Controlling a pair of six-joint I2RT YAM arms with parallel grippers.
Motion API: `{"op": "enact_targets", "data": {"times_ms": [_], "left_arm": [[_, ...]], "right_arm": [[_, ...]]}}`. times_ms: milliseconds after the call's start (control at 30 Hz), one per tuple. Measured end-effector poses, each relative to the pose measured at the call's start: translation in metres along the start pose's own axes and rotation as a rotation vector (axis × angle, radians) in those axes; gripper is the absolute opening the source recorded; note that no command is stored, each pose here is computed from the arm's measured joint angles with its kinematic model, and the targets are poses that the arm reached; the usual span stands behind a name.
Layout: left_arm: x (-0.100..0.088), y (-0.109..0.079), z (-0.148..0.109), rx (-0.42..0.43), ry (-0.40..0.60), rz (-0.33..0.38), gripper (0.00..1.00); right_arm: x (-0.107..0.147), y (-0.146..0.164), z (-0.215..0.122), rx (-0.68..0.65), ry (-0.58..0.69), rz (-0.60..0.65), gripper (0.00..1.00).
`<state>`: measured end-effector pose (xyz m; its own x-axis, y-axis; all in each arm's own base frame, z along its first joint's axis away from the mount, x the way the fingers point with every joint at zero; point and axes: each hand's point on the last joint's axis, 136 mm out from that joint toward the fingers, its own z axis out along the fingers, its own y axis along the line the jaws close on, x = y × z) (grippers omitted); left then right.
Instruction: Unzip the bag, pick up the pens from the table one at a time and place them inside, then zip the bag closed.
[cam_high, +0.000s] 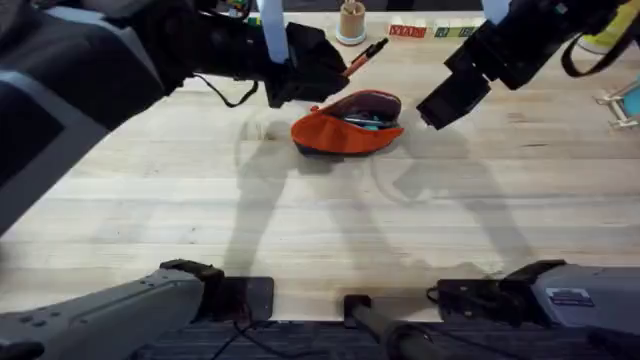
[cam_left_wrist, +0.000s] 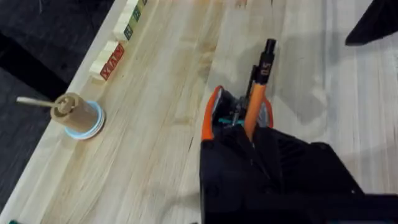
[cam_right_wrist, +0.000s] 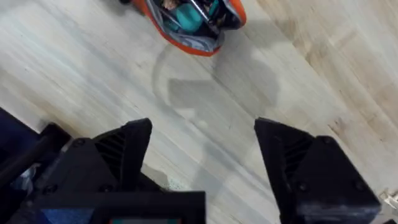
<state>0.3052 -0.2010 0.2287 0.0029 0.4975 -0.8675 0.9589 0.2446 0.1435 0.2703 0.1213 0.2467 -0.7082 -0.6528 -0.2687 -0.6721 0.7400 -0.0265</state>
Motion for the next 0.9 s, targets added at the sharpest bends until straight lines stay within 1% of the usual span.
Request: {"op": "enact_targets", "data": {"times_ms": [133, 200, 600, 900], "left_arm": [[-0.002, -0.002, 0.007, 0.016, -0.009, 0.016, 0.043], [0.0, -0.002, 0.011, 0.028, -0.007, 0.012, 0.043], [0.03, 0.003, 0.036, 0.078, 0.039, -0.063, 0.043], [0.05, 0.012, 0.055, 0.094, 0.051, -0.087, 0.043]], "right_arm": [[0.0, 0.0, 0.0, 0.0, 0.0, 0.0, 0.997], [0.0, 0.0, 0.0, 0.0, 0.0, 0.0, 0.997], [0.0, 0.0, 0.0, 0.0, 0.0, 0.0, 0.997], [0.0, 0.0, 0.0, 0.0, 0.0, 0.0, 0.997]]}}
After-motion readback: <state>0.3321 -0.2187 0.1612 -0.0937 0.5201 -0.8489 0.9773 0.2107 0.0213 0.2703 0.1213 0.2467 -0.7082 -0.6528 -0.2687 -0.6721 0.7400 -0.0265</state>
